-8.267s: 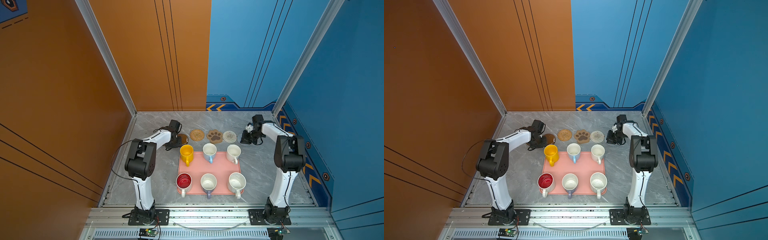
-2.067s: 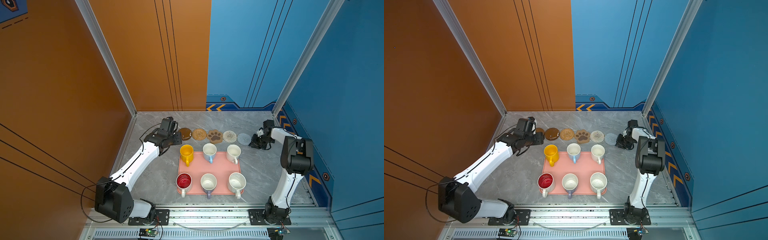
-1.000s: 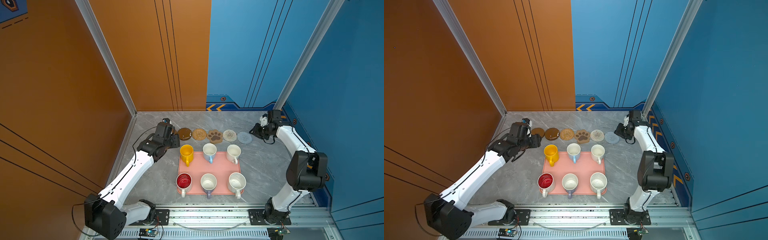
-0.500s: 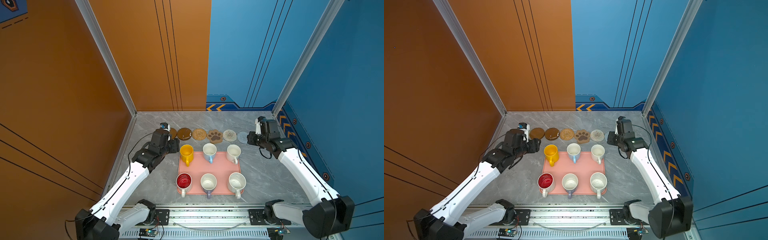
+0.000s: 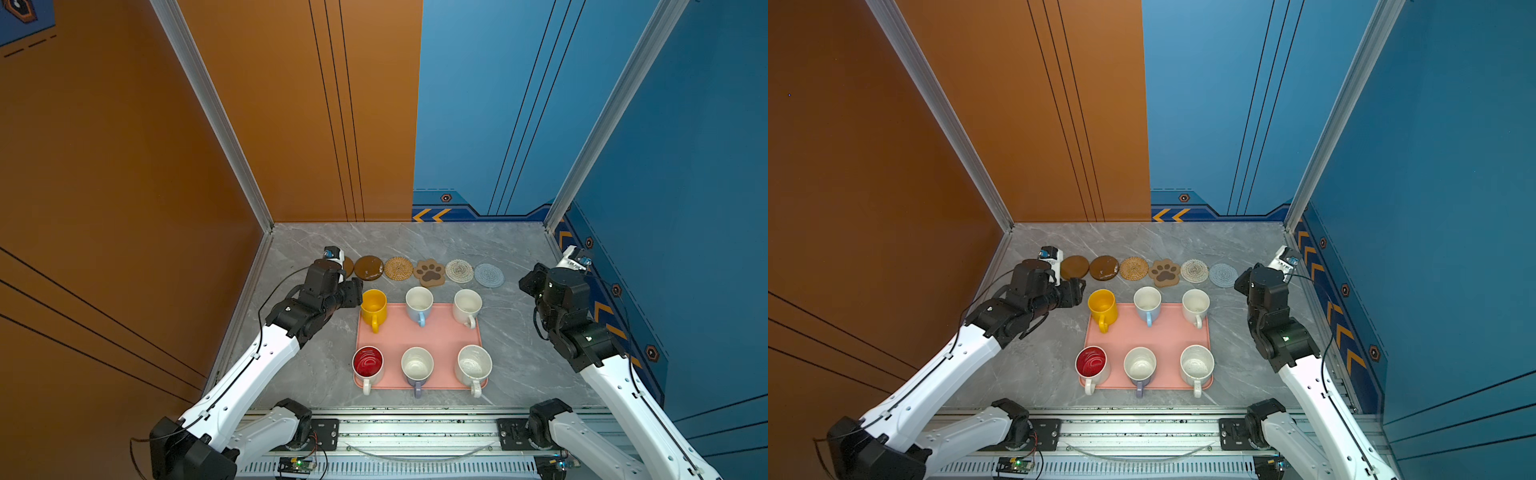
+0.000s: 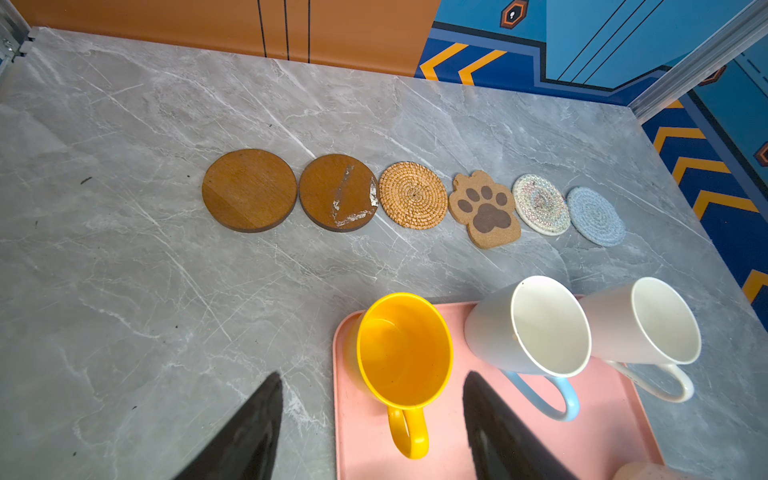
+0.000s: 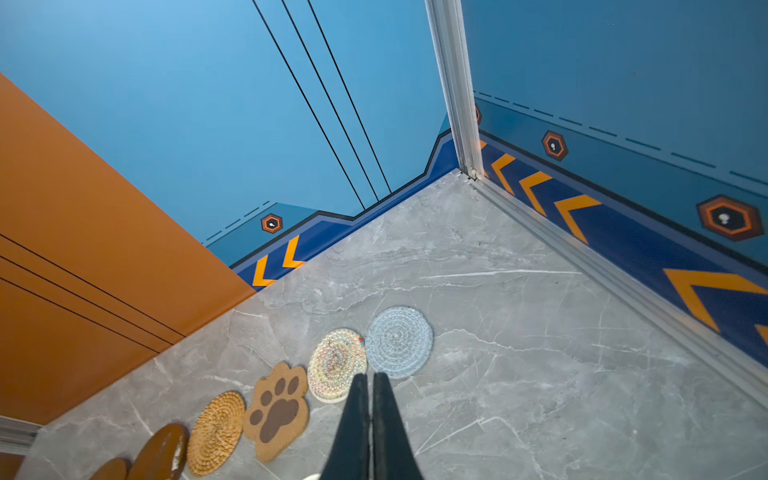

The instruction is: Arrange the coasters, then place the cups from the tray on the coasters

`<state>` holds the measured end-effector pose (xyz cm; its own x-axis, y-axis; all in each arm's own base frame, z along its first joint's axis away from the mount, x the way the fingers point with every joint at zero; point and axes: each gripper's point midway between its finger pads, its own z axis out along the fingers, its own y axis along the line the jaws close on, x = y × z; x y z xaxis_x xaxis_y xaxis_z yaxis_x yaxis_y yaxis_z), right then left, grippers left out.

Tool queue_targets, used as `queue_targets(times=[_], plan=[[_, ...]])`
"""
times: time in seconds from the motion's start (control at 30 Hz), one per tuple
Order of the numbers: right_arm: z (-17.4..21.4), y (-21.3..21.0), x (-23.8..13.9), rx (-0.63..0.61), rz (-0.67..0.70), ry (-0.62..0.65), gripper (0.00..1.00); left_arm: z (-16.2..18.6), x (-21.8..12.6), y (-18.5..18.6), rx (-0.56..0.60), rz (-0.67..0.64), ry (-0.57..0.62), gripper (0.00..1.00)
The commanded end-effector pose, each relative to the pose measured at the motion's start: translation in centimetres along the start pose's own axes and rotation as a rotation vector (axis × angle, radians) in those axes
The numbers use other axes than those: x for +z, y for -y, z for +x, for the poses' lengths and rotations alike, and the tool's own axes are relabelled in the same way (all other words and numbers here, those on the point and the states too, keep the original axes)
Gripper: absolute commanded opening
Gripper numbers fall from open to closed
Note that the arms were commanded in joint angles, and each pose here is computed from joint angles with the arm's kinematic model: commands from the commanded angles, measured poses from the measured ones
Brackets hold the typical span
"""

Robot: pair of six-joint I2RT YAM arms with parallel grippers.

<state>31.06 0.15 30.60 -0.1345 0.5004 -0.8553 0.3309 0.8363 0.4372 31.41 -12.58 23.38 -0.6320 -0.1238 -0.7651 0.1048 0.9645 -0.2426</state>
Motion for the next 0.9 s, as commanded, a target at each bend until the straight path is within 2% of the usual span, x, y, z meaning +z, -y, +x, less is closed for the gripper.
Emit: queue_targets(times=[0.0,0.13,0.37,0.47,0.57,0.73,0.8,0.87], plan=[[-0.1,-0.6,0.1,0.163,-0.07,-0.004,0.0,-0.1,0.2,0.5,-0.008,0.016,0.011,0.7],[-1.1,-2.3,-0.4,0.187,-0.188,0.033,0.0,-0.2,0.0,0.5,-0.008,0.013,0.017,0.7],[-3.1,-2.8,-2.8,0.176,-0.295,0.109,0.0,-0.1,0.0,0.3,-0.008,0.002,0.018,0.7],[-3.7,-2.8,-3.5,0.172,-0.32,0.112,0.0,-0.1,0.0,0.3,-0.009,0.002,0.019,0.7],[-3.0,-2.5,-3.3,0.109,-0.275,0.044,0.0,0.1,0.2,0.3,-0.007,0.002,0.013,0.7],[-0.4,-3.1,-2.8,0.014,-0.259,-0.145,0.15,0.5,0.3,0.0,-0.004,-0.008,0.009,0.7],[0.8,-3.3,-2.9,-0.022,-0.258,-0.219,0.31,0.8,0.4,-0.3,0.0,-0.02,0.005,0.7],[1.9,-2.7,-3.3,-0.059,-0.223,-0.283,0.35,1.1,0.5,-0.6,0.004,-0.034,0.002,0.7]])
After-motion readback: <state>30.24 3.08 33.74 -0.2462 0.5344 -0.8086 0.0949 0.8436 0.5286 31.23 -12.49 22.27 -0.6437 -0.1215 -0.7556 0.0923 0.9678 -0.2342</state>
